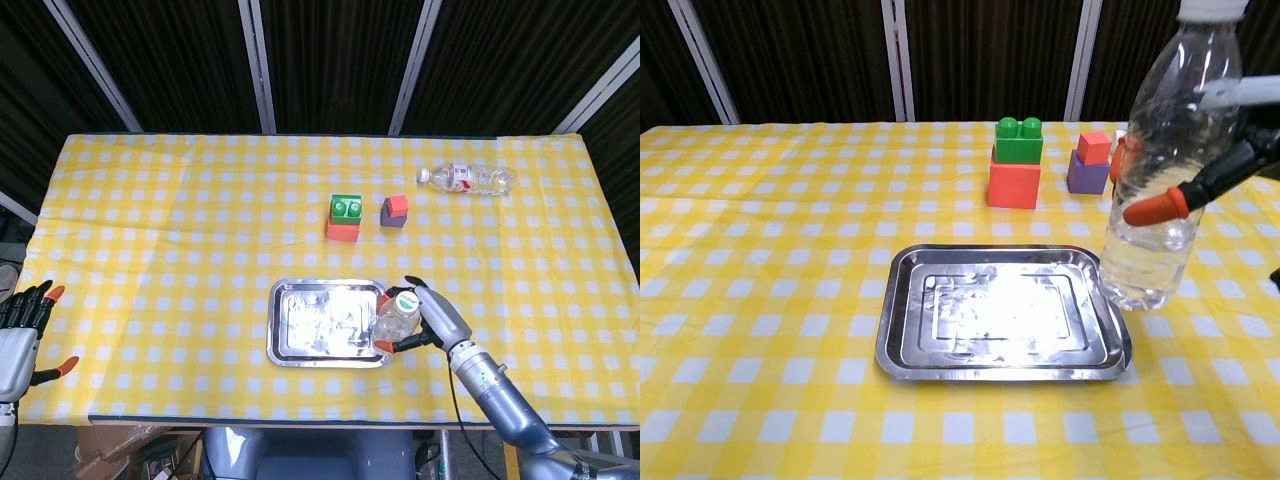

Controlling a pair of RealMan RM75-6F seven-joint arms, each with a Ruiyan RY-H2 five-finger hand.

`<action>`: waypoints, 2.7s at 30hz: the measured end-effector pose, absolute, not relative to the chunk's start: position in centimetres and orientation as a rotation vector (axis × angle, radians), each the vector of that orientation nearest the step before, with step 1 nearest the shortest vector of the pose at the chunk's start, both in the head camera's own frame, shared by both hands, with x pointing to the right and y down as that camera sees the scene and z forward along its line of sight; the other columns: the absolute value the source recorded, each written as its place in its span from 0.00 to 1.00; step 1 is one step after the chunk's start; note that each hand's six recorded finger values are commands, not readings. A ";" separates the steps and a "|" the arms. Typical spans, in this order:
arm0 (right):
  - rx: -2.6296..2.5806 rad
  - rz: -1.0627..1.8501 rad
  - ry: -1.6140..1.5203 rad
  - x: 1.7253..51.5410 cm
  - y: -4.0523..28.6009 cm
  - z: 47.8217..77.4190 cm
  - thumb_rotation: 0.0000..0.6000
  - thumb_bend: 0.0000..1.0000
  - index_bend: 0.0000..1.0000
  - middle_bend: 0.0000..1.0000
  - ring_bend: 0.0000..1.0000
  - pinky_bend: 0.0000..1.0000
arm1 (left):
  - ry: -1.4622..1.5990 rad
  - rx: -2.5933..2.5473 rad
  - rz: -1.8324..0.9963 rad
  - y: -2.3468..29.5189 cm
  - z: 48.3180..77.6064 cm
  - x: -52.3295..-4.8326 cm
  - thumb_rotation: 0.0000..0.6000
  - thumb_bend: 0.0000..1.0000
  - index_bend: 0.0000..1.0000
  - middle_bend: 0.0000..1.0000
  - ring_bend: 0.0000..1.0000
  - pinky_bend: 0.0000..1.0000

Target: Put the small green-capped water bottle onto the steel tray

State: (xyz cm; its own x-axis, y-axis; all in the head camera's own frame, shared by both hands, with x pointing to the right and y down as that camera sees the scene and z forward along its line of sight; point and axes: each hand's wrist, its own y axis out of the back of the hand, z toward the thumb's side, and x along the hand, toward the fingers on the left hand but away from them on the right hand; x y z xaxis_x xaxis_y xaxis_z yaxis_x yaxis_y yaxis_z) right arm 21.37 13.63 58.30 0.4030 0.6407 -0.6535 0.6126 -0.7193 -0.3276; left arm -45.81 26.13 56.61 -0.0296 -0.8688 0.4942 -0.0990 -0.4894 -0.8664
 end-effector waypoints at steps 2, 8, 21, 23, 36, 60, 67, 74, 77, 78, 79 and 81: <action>-2.590 1.203 -1.169 21.3 12.7 56.9 1.00 0.81 0.87 0.67 0.36 0.00 | 1.028 -1.626 -1.579 26.1 56.6 -45.8 1.00 0.14 0.04 0.00 0.00 0.00; -2.532 1.100 -1.217 21.1 9.2 52.3 1.00 0.81 0.88 0.68 0.37 0.00 | 1.045 -1.620 -1.572 26.1 56.1 -45.9 1.00 0.14 0.04 0.00 0.00 0.00; -2.461 1.172 -1.239 22.3 6.7 48.4 1.00 0.81 0.89 0.69 0.38 0.00 | 1.065 -1.620 -1.568 26.1 55.7 -46.1 1.00 0.14 0.04 0.00 0.00 0.00; -2.479 1.208 -1.237 22.7 7.4 49.5 1.00 0.81 0.89 0.69 0.38 0.00 | 1.066 -1.619 -1.567 26.1 55.7 -46.1 1.00 0.14 0.04 0.00 0.00 0.00; -2.658 1.229 -1.243 22.9 12.4 57.5 1.00 0.83 0.89 0.69 0.38 0.00 | 1.051 -1.613 -1.576 26.1 56.0 -46.1 1.00 0.14 0.04 0.00 0.00 0.00; -2.653 1.018 -1.152 12.1 15.4 57.6 1.00 0.83 0.89 0.69 0.38 0.00 | 1.052 -1.609 -1.598 26.1 56.2 -46.6 1.00 0.14 0.04 0.00 0.00 0.00; -2.560 1.144 -1.270 17.5 13.8 58.5 1.00 0.83 0.89 0.69 0.38 0.00 | 1.034 -1.613 -1.606 26.3 56.4 -46.3 1.00 0.14 0.04 0.00 0.00 0.00; -2.449 1.254 -1.403 25.8 11.9 58.5 1.00 0.83 0.89 0.69 0.38 0.00 | 1.023 -1.607 -1.617 26.3 56.7 -46.0 1.00 0.14 0.04 0.00 0.00 0.00; -2.448 1.266 -1.424 27.8 11.8 58.7 1.00 0.83 0.89 0.69 0.38 0.00 | 1.021 -1.609 -1.614 26.3 56.7 -45.9 1.00 0.14 0.04 0.00 0.00 0.00; -2.446 1.269 -1.417 28.2 11.8 58.7 1.00 0.83 0.89 0.69 0.38 0.00 | 1.020 -1.610 -1.613 26.3 56.7 -45.9 1.00 0.14 0.04 0.00 0.00 0.00; -2.444 1.273 -1.403 28.6 11.8 58.8 1.00 0.83 0.89 0.69 0.38 0.00 | 1.020 -1.611 -1.612 26.4 56.6 -45.9 1.00 0.14 0.04 0.00 0.00 0.00; -2.458 1.268 -1.378 28.4 12.0 58.9 1.00 0.83 0.89 0.69 0.38 0.00 | 1.022 -1.612 -1.610 26.3 56.6 -45.8 1.00 0.14 0.04 0.00 0.00 0.00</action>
